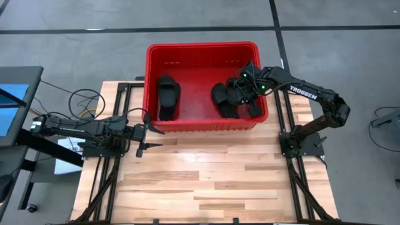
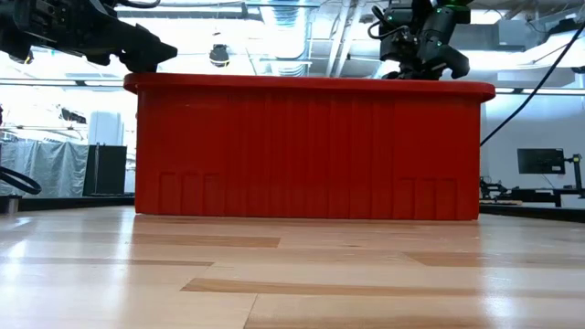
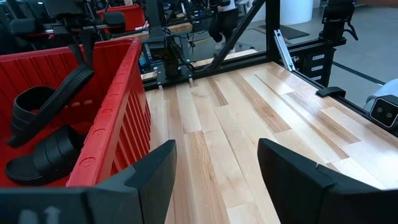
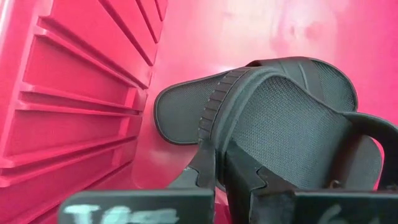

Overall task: Pick and place slides into bin
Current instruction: Stack the slide on top of the right slide in the bin

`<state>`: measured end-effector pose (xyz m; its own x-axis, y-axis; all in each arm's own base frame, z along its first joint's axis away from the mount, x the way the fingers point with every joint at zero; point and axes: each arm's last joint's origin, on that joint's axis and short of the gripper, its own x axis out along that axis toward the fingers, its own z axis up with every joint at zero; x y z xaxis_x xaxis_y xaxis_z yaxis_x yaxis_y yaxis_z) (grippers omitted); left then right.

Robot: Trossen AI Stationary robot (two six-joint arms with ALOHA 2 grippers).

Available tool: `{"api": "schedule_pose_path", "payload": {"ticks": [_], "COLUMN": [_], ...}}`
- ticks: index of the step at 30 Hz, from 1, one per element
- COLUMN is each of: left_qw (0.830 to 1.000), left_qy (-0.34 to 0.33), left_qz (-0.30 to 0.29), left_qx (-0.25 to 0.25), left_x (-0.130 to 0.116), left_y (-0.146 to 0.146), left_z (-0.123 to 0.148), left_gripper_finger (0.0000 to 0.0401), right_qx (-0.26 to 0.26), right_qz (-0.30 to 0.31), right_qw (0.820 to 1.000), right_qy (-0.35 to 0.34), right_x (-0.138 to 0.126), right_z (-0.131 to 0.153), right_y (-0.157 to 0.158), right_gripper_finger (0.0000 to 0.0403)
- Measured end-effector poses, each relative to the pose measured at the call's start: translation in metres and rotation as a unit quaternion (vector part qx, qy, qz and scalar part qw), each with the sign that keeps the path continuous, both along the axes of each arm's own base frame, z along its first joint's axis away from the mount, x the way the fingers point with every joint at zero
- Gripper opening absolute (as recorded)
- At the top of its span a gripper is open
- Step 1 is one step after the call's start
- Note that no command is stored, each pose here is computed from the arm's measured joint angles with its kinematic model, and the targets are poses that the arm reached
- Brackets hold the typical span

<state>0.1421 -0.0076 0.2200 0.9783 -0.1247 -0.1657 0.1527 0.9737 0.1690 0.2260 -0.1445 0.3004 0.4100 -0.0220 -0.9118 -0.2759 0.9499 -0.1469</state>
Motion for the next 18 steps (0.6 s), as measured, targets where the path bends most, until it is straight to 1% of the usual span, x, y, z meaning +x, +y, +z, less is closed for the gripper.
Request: {"api": "schedule_pose_path", "payload": {"ticks": [18], "left_qw": [1.0], "left_qy": [0.0], "left_qz": [0.0], "left_qx": [0.0], "left_x": [0.0], "left_y": [0.0], "left_z": [0.0], "left_gripper_finger": [0.0219], "right_qx": [-0.009], "right_qz": [0.002], "right_qw": [1.0], "right_qy": [-0.009], "right_x": [0.0017], "right_z": [0.0008], "right_y": [-0.0013], "right_gripper_finger": [0.0]}}
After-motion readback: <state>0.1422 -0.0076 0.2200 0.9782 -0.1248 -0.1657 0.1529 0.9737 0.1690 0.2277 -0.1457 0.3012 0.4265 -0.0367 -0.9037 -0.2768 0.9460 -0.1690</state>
